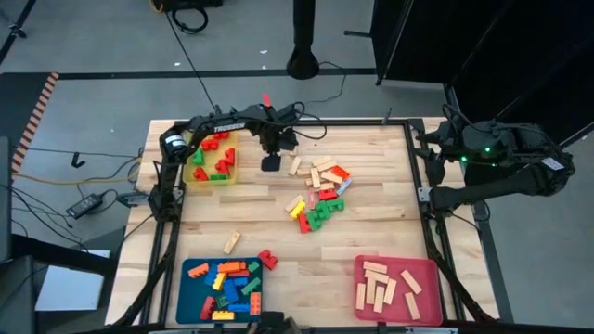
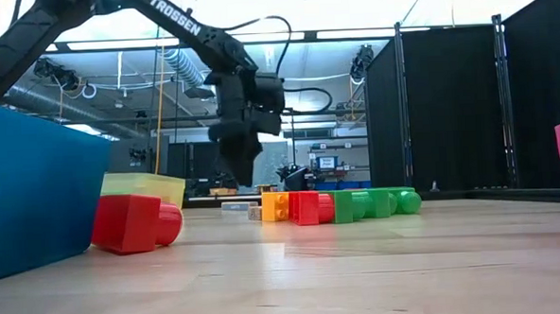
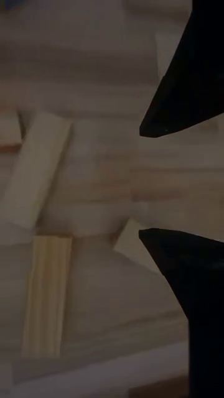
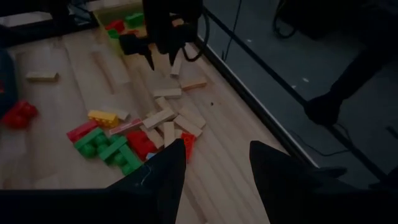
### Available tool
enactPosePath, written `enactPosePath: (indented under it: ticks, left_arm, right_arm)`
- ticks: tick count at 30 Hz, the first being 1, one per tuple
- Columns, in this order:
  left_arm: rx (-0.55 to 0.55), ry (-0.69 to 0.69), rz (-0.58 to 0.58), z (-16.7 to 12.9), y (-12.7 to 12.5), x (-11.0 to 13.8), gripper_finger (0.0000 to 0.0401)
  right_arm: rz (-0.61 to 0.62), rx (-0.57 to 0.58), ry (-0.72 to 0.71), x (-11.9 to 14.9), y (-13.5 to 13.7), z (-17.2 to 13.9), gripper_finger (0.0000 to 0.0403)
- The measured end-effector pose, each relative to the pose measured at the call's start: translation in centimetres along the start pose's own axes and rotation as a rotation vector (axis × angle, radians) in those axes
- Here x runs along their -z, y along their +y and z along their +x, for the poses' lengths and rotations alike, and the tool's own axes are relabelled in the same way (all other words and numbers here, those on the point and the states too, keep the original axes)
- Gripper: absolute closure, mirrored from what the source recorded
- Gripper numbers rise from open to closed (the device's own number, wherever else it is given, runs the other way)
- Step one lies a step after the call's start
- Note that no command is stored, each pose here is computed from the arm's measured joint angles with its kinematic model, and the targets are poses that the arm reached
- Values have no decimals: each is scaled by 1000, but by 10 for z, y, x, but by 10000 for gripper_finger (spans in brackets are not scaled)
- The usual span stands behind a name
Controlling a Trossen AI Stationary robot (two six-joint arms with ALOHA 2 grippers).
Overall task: Sort blocks by size
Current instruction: Put the wooden block into the red bin
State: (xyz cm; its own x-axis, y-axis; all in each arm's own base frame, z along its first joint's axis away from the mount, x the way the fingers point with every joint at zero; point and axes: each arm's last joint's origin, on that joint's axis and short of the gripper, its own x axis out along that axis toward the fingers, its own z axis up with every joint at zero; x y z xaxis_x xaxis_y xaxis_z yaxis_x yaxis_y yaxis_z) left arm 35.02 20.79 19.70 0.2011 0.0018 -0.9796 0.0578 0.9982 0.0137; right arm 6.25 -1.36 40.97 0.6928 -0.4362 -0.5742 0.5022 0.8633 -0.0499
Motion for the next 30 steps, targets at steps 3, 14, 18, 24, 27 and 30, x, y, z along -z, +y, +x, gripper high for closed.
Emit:
enactPosePath:
  ticks: [3, 14, 18, 24, 27, 30]
  left_arm:
    - [-51, 9, 27, 7, 6, 5, 142]
    - [-97, -52, 26, 7, 33, 18, 142]
    - [-87, -66, 12, 10, 37, 24, 146]
    - [-65, -17, 11, 22, 32, 33, 162]
    - [-80, -28, 9, 21, 33, 31, 170]
    - [-92, -14, -17, 21, 34, 32, 179]
  right_arm:
    - [0, 15, -5, 0, 0, 0, 211]
    - [9, 43, -29, -2, -1, 0, 211]
    - [8, 92, -54, -4, -2, 0, 211]
    - [5, 138, -66, -4, -3, 0, 211]
    - [7, 138, -66, -4, -3, 0, 211]
    - [27, 135, -77, -5, -3, 0, 211]
